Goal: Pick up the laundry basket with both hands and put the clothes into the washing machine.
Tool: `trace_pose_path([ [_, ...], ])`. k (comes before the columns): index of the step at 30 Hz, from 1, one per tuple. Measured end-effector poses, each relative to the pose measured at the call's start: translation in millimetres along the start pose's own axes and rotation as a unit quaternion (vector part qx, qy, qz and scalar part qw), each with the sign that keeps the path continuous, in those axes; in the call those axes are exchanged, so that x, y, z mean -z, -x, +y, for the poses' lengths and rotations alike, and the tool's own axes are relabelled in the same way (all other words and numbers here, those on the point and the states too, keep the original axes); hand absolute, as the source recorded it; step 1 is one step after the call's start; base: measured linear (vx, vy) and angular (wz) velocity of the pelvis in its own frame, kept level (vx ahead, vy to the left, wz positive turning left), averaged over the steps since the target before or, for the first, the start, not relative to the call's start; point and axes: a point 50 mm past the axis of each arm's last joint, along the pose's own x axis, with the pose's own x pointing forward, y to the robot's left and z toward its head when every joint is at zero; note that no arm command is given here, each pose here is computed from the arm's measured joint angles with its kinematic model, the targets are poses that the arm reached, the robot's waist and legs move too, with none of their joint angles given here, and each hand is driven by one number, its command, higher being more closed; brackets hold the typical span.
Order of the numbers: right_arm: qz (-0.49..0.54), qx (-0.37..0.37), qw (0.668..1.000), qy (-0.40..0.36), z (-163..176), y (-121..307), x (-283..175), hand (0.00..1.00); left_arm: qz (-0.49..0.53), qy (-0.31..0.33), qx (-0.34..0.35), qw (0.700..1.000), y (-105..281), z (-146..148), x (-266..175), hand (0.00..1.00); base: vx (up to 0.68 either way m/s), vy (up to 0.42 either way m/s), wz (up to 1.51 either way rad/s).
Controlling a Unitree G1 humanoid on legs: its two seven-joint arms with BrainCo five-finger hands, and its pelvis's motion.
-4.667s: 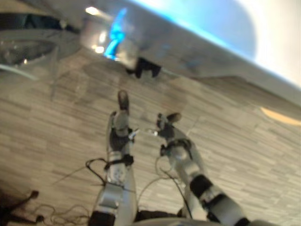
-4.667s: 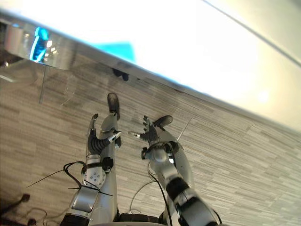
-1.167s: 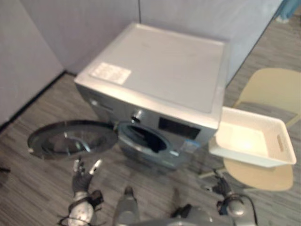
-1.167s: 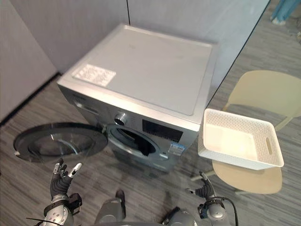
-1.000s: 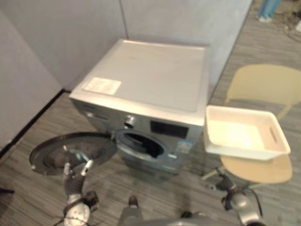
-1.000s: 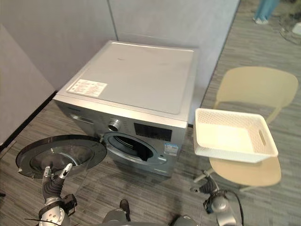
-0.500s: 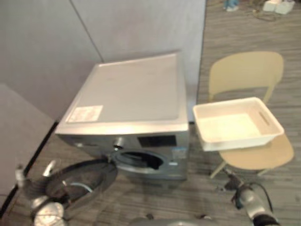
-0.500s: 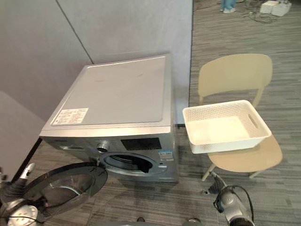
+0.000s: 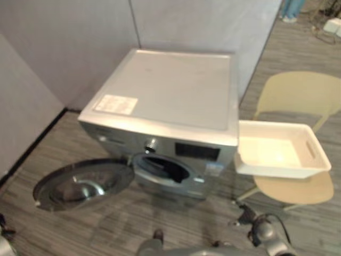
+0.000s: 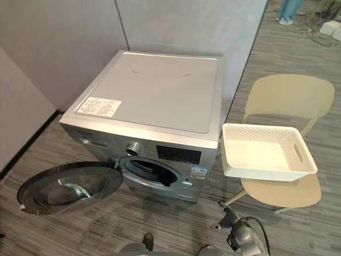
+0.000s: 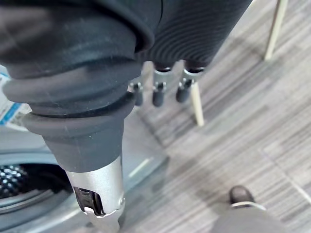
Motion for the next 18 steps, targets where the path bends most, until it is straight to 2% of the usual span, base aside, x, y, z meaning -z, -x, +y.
trace_pose_path([
  [2,-0.01,0.004,1.0,-0.01,0.9,3.8,-0.4,0.0,-0.038,0.017,-0.008,0.999,-29.9,10.1,-40.4,0.0,-0.07,-0.059,0.54],
  [5,-0.04,0.023,0.998,-0.031,-2.1,4.8,-13.7,0.0,-0.089,0.022,-0.024,0.995,-50.3,20.3,-91.4,0.0,-0.1,-0.075,0.33],
  [12,-0.135,0.055,0.984,-0.103,-1.6,7.5,-53.2,0.0,-0.183,0.009,-0.018,0.983,-69.3,12.1,-212.2,0.0,-0.07,-0.089,0.36],
  [14,-0.149,0.057,0.98,-0.121,-0.5,8.0,-57.6,0.0,-0.213,0.031,-0.006,0.977,-65.7,7.0,-238.2,0.0,-0.04,-0.091,0.38],
  [18,-0.167,0.071,0.973,-0.14,0.6,9.8,-67.0,0.0,-0.226,0.039,0.017,0.973,-63.3,0.7,-245.8,0.0,0.04,-0.055,0.27],
])
